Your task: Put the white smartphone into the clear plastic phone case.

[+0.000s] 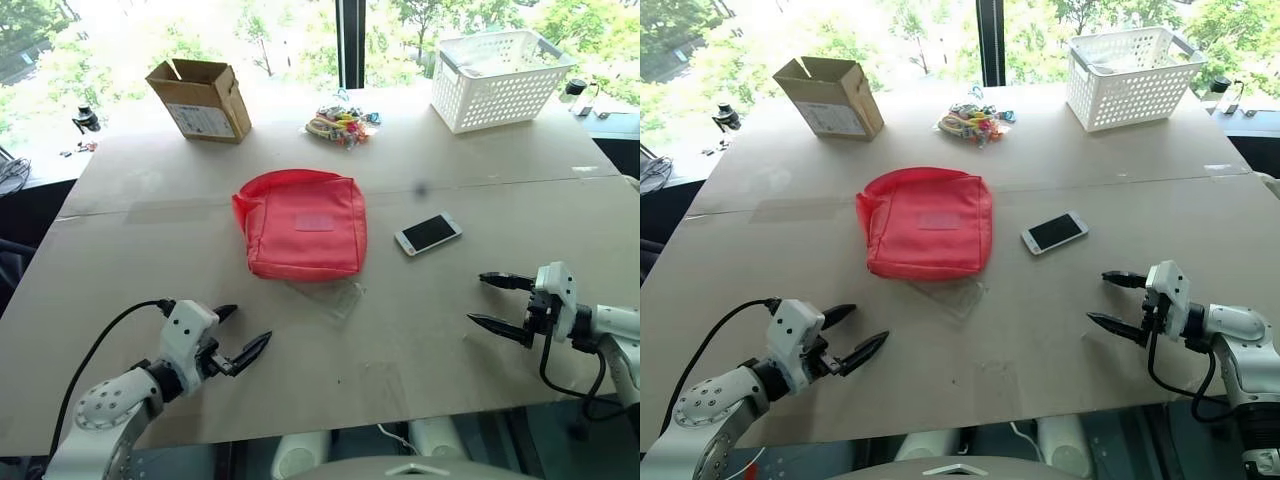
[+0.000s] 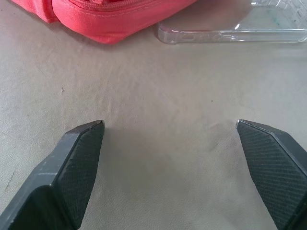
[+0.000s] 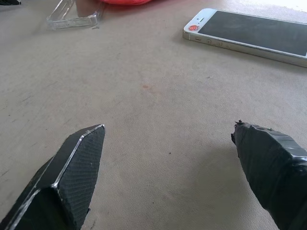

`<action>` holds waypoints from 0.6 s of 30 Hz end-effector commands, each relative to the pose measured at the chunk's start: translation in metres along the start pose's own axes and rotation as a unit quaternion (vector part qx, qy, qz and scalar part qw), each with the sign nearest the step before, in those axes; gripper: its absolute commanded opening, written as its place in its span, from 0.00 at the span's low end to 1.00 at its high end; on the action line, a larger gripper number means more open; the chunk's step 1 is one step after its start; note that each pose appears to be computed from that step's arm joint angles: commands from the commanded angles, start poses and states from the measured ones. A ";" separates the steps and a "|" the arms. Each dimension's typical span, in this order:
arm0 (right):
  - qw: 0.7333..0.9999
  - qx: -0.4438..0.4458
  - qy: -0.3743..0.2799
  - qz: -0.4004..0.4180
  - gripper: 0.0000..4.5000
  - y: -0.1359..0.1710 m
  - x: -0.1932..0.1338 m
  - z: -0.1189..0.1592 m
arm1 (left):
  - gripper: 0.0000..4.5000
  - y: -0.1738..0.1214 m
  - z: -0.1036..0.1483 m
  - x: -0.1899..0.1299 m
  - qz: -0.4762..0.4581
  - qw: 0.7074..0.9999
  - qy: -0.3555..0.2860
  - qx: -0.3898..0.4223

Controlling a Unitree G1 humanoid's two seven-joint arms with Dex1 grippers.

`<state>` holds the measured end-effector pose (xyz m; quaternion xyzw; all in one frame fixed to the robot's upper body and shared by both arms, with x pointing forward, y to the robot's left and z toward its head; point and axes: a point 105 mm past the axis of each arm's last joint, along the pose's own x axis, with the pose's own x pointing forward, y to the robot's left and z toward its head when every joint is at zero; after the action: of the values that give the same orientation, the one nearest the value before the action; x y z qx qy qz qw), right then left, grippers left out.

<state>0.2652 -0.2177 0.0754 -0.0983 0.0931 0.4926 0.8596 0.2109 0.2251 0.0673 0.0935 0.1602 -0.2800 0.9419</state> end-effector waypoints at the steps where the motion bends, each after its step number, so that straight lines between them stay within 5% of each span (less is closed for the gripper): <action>1: 1.000 -0.014 -0.011 0.007 1.00 0.000 0.001 0.007 | 1.00 -0.001 0.011 -0.002 0.000 1.000 -0.021 0.021; 18: 1.000 -0.011 -0.011 0.008 1.00 0.007 -0.001 0.007 | 1.00 0.002 0.022 0.000 -0.036 0.998 -0.046 0.039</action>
<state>0.2584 -0.2149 0.0713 -0.0953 0.0992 0.4998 0.8551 0.2151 0.2180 0.0783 0.1036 0.1290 -0.3255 0.9310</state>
